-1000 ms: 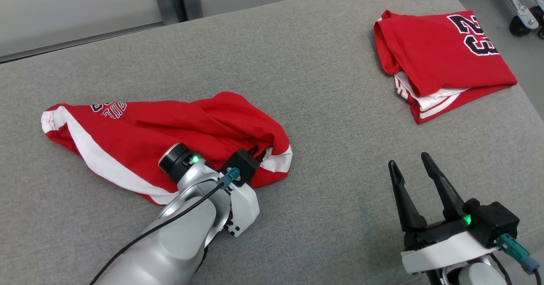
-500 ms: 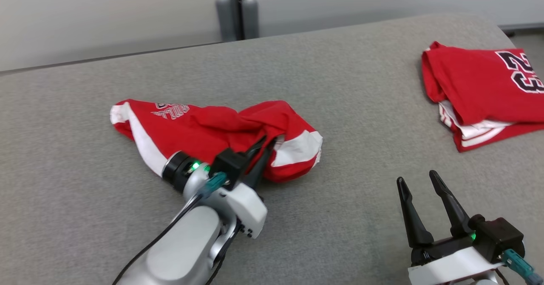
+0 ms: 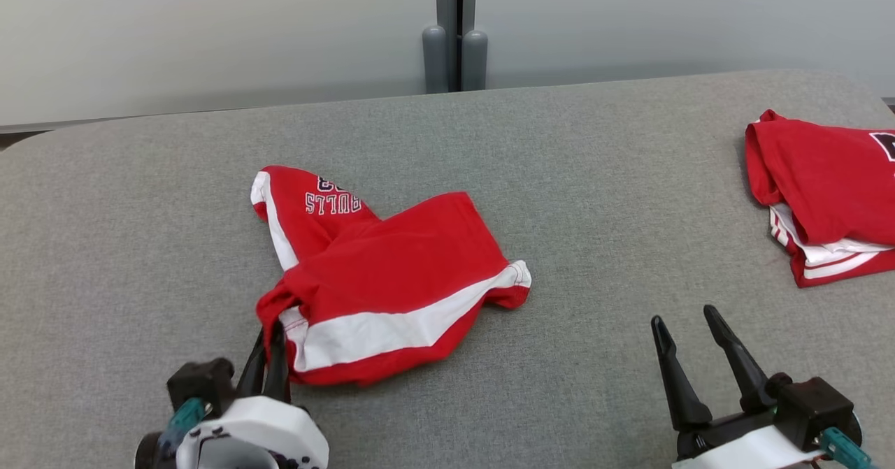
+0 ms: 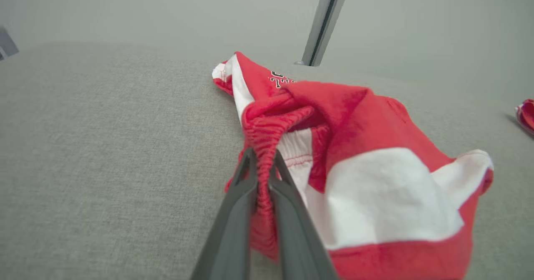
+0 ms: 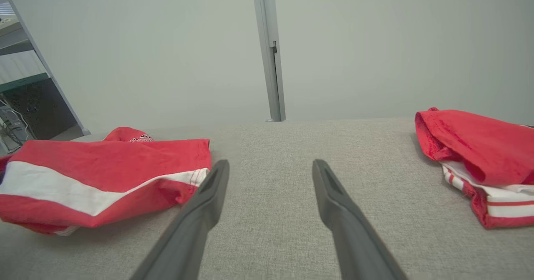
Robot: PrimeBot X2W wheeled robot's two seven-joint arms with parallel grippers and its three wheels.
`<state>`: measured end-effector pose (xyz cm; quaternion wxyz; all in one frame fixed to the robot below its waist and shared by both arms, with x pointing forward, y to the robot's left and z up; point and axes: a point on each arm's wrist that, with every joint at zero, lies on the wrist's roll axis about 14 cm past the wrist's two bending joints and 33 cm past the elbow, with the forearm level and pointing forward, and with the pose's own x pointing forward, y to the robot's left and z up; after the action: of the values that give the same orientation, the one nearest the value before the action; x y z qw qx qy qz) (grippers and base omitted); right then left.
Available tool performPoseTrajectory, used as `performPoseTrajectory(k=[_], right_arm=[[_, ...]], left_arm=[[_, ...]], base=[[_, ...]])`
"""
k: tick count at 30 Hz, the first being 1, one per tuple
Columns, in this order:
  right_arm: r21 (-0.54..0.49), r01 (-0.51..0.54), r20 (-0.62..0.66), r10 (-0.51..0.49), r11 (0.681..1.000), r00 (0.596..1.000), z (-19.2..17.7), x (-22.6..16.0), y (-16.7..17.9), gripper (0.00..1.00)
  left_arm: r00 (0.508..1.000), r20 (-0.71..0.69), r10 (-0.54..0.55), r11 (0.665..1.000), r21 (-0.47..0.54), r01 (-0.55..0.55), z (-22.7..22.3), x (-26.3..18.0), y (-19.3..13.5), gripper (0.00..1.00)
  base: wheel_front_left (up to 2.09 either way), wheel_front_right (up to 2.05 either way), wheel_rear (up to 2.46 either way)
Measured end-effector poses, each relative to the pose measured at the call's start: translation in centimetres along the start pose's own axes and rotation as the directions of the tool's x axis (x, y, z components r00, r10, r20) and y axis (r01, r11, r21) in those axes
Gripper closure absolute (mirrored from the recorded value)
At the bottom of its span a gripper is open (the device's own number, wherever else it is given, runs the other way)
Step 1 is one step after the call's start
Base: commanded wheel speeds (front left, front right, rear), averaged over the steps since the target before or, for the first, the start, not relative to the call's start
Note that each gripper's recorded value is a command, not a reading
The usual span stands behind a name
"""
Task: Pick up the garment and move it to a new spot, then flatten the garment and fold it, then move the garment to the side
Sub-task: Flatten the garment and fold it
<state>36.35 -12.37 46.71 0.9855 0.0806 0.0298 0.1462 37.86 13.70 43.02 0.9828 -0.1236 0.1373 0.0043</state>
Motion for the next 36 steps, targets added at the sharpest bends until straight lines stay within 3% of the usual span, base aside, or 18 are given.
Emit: performPoseTrajectory(k=[4,5,6,7,13,20,23,24,25,30,36], right_arm=[[-0.001,-0.004,-0.006,0.004,1.000,1.000,-0.2,-0.3,0.2,0.00],[-0.001,-0.005,-0.005,0.005,1.000,1.000,-0.2,-0.4,0.2,0.00],[-0.001,-0.006,-0.006,0.006,1.000,1.000,-0.2,-0.5,0.3,0.00],[-0.001,-0.007,-0.007,0.007,1.000,1.000,-0.2,-0.6,0.4,0.00],[-0.005,-0.013,-0.003,0.013,1.000,1.000,0.0,-0.7,0.6,0.00],[-0.003,-0.018,-0.009,0.018,1.000,1.000,-0.3,-0.6,0.6,0.00],[0.001,-0.030,-0.016,0.030,1.000,0.999,-0.5,-0.4,1.0,0.00],[0.001,-0.030,-0.016,0.030,1.000,0.999,-0.5,-0.4,1.0,0.00],[0.002,-0.034,-0.017,0.034,0.999,0.999,-0.5,-0.4,1.1,0.00],[0.003,-0.027,-0.006,0.027,1.000,1.000,-0.1,0.0,0.7,0.00],[0.004,0.014,-0.014,-0.014,1.000,1.000,-0.4,-0.4,-0.6,0.00]], left_arm=[[0.998,0.020,0.055,0.998,-0.043,-0.054,-0.1,-1.2,1.2,1.00],[0.998,0.020,0.058,0.997,-0.043,-0.057,-0.2,-1.5,1.2,0.88],[0.998,0.013,0.057,0.998,-0.032,-0.056,-0.6,-1.8,1.2,0.36],[0.998,0.007,0.056,0.998,-0.020,-0.056,-0.9,-2.1,1.2,0.00],[0.998,0.023,0.066,0.986,0.155,-0.068,-0.6,-3.5,2.7,0.00],[0.992,0.025,-0.120,0.924,0.369,0.102,1.8,-4.7,0.0,0.00],[0.988,-0.030,-0.153,0.863,0.483,0.149,2.0,-4.1,-0.1,0.00],[0.988,-0.030,-0.153,0.863,0.483,0.149,2.0,-4.1,-0.1,0.00],[0.986,-0.047,-0.158,0.840,0.519,0.159,2.0,-3.9,-0.1,0.00],[0.973,-0.151,-0.173,0.673,0.703,0.229,1.6,-2.7,-0.2,0.00],[0.956,-0.211,-0.206,0.590,0.752,0.293,1.1,-2.3,-1.4,0.00]], base=[[0.00,0.00,0.00],[0.00,0.00,0.00],[0.00,0.00,0.00],[0.00,0.00,0.00],[0.00,0.00,0.00],[0.00,0.00,0.00],[0.00,0.00,0.00],[0.00,0.00,0.00],[0.00,0.00,0.00],[0.00,0.00,0.00],[0.00,0.00,0.00]])
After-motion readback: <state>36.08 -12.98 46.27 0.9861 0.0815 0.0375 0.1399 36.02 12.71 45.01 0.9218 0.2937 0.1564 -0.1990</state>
